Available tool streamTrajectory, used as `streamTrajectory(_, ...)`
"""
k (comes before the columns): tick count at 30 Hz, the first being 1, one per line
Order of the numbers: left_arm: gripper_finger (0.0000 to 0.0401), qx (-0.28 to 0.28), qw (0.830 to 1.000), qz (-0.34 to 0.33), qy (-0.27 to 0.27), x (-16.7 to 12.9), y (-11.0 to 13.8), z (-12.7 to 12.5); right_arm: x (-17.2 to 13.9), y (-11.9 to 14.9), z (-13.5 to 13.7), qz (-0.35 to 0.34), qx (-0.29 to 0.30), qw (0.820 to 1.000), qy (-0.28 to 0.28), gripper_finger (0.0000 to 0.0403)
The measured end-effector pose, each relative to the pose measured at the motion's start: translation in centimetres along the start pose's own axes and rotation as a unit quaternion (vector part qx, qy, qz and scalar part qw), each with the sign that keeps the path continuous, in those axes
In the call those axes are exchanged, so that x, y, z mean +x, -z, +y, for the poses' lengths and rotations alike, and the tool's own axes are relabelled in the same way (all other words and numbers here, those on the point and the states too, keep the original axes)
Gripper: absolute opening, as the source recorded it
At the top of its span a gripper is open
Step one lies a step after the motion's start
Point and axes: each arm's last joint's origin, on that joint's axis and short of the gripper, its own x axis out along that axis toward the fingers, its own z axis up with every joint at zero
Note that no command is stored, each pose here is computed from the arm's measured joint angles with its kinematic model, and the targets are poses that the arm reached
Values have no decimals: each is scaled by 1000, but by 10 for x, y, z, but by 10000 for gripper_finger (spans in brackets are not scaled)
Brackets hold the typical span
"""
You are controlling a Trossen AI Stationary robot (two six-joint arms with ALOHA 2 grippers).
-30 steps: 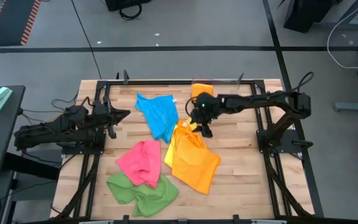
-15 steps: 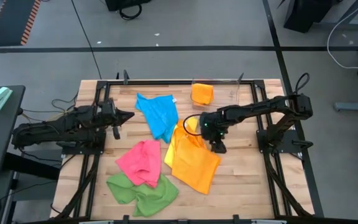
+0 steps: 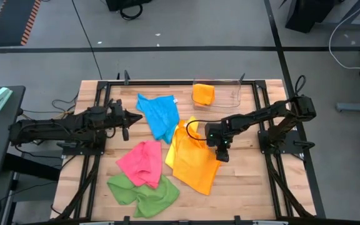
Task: Fold microfiber towels
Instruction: Move the right orange microfiber cloth to the middle right of the table
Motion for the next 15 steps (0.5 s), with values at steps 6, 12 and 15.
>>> streamTrajectory(6,13,24,1000,-8,0,4,-2,-1,8,10,4,9,58,998,-8,172)
streamTrajectory(12,20,49,999,-17,1,5,-4,-1,16,9,18,-18,83,996,-21,172)
streamTrajectory(15,26,50,999,-15,1,5,-3,-1,20,11,26,-34,92,995,6,172)
